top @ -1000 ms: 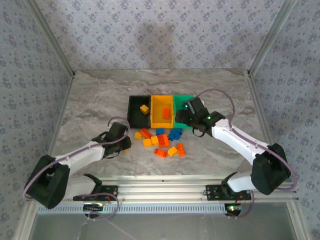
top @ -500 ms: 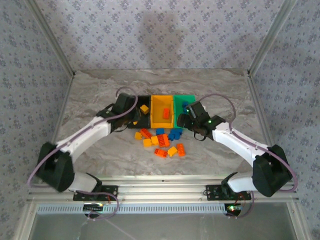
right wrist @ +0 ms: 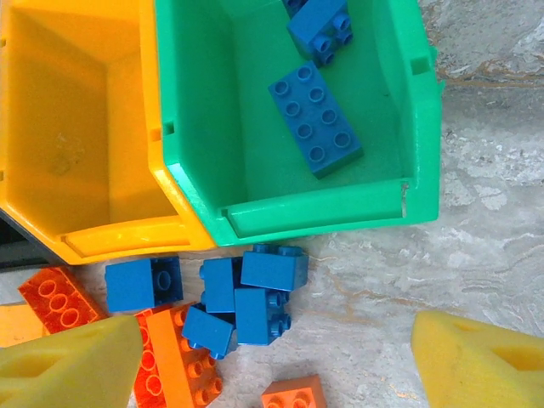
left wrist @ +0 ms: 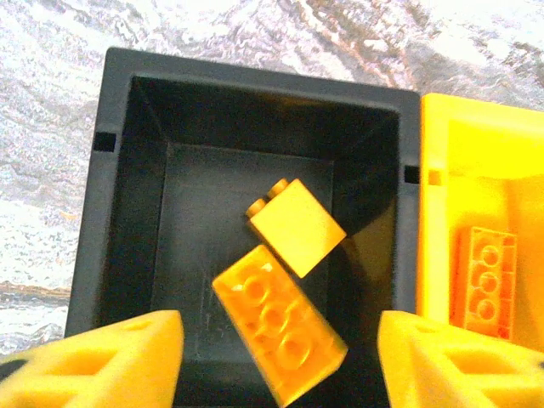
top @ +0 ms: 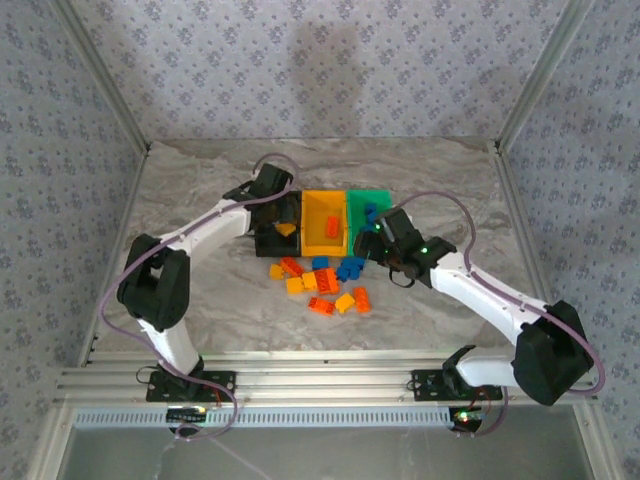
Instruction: Sort the legos into containers by color
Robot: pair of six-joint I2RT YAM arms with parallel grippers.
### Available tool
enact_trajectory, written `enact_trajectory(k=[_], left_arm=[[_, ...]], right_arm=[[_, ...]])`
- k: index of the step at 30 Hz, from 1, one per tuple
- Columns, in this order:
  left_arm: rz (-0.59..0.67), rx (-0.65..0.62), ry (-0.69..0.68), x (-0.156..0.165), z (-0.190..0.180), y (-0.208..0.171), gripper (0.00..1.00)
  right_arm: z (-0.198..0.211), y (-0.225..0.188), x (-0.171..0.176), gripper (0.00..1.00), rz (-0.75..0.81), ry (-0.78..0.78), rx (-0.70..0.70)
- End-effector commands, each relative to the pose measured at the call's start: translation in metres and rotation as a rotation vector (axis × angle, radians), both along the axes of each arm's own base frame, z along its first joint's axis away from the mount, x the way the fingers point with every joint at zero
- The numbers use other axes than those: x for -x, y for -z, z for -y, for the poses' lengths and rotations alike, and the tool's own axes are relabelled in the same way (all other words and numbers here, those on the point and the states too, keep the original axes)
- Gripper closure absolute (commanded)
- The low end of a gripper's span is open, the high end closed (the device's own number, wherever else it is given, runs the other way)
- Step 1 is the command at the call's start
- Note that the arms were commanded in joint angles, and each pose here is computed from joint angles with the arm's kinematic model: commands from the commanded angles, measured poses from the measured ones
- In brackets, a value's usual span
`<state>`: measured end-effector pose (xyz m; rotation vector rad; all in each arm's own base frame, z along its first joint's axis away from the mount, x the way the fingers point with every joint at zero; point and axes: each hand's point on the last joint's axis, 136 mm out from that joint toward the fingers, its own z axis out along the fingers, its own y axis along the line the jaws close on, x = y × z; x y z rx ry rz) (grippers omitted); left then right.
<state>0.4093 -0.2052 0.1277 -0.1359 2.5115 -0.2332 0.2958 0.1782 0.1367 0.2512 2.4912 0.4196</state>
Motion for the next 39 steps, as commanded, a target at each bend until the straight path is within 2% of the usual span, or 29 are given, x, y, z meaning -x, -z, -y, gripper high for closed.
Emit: enact_trajectory(k=[1,5,8,13,17,25,33,39], left_arm=[[0.052,0.031,0.029,0.018,0.003,-0.031,0.29],[0.055,0.073,0.077,0.057,0.007,-0.036,0.19],[0.037,0.072,0.114,0.095,0.005,-0.026,0.16],[-0.043,0.092,0.141,0.141,-0.011,0.014,0.23],[-0.106,0.060,0.169,0.159,-0.020,0.050,0.24],[-0.125,0.005,0.131,0.145,-0.032,0.082,0.34],[-0.107,0.008,0.151,0.123,-0.020,0.082,0.34],[-0.112,0.031,0.146,0.118,-0.013,0.087,0.30]], right_arm=[[0.002,0.000,0.007,0.15,-0.011,0.006,-0.005],[0.003,0.000,0.008,0.15,-0.013,0.006,-0.006],[0.003,0.002,0.009,0.15,-0.012,0.006,-0.006],[0.002,0.006,0.010,0.15,-0.016,0.007,-0.018],[0.001,0.006,0.010,0.15,-0.018,0.002,-0.020],[0.000,-0.002,0.009,0.15,-0.007,0.001,-0.024],[0.002,-0.007,0.009,0.15,0.004,0.009,-0.023],[0.005,-0.008,0.010,0.15,0.003,0.015,-0.021]])
